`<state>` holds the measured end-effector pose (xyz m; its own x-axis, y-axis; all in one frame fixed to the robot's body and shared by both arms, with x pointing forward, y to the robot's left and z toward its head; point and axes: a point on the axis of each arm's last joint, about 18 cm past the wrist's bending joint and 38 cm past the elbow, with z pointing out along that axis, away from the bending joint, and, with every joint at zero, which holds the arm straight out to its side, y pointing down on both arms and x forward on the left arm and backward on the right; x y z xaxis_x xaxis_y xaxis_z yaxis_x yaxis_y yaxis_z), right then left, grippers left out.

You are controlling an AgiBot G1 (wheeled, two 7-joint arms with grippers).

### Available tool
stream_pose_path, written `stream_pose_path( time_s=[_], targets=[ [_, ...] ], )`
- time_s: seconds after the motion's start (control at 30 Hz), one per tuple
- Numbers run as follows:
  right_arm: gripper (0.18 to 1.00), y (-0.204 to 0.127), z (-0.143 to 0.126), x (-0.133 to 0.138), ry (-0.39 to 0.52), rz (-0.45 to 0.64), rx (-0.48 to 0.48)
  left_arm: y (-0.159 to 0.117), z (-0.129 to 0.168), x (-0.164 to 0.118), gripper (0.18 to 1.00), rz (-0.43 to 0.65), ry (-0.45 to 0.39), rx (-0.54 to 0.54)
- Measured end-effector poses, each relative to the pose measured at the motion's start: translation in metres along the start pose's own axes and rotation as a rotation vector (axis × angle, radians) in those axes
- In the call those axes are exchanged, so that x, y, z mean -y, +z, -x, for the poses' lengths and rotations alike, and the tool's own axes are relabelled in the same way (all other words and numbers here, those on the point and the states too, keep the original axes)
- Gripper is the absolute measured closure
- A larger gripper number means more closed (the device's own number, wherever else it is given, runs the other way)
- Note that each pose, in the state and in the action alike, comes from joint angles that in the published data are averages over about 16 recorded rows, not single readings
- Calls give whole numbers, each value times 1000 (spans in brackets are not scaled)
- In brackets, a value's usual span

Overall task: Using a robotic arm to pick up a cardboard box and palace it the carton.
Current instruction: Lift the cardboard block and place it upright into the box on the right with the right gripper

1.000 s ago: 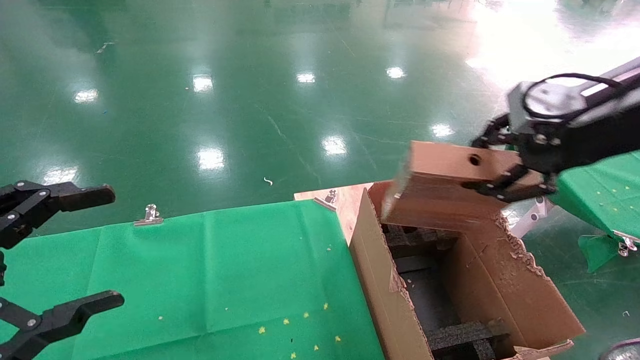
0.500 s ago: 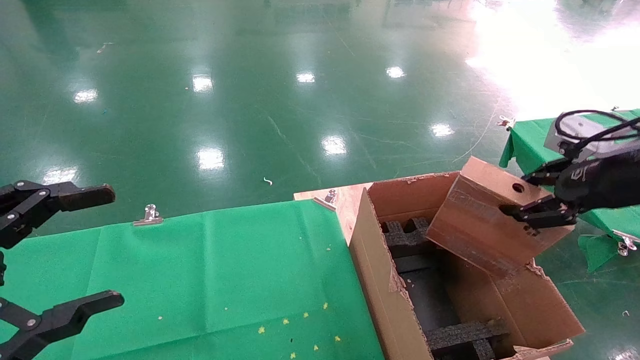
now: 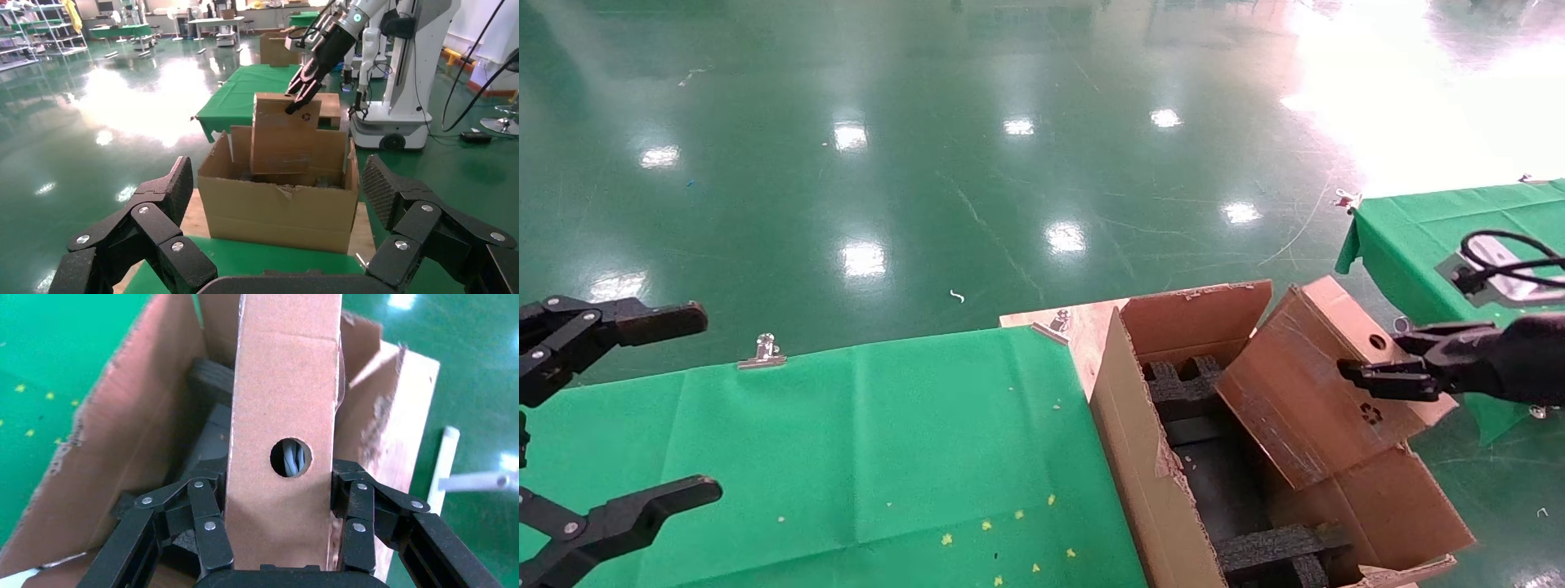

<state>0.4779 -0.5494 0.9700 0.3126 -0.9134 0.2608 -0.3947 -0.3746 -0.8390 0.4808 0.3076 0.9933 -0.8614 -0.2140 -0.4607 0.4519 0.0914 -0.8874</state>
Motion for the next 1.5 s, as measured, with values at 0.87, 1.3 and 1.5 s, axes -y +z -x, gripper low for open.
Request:
stream_pose_path(
  time_s=[0.87,1.3,1.5],
  targets=[
    [760,-1,6,-24,188,-42,-106,0,0,0,183,0,0,0],
    [760,8,3,-27,210,-19,-122,0,0,0,183,-1,0,0],
    [761,18,-1,-28,222,4,-153,0,0,0,183,-1,0,0]
  ],
)
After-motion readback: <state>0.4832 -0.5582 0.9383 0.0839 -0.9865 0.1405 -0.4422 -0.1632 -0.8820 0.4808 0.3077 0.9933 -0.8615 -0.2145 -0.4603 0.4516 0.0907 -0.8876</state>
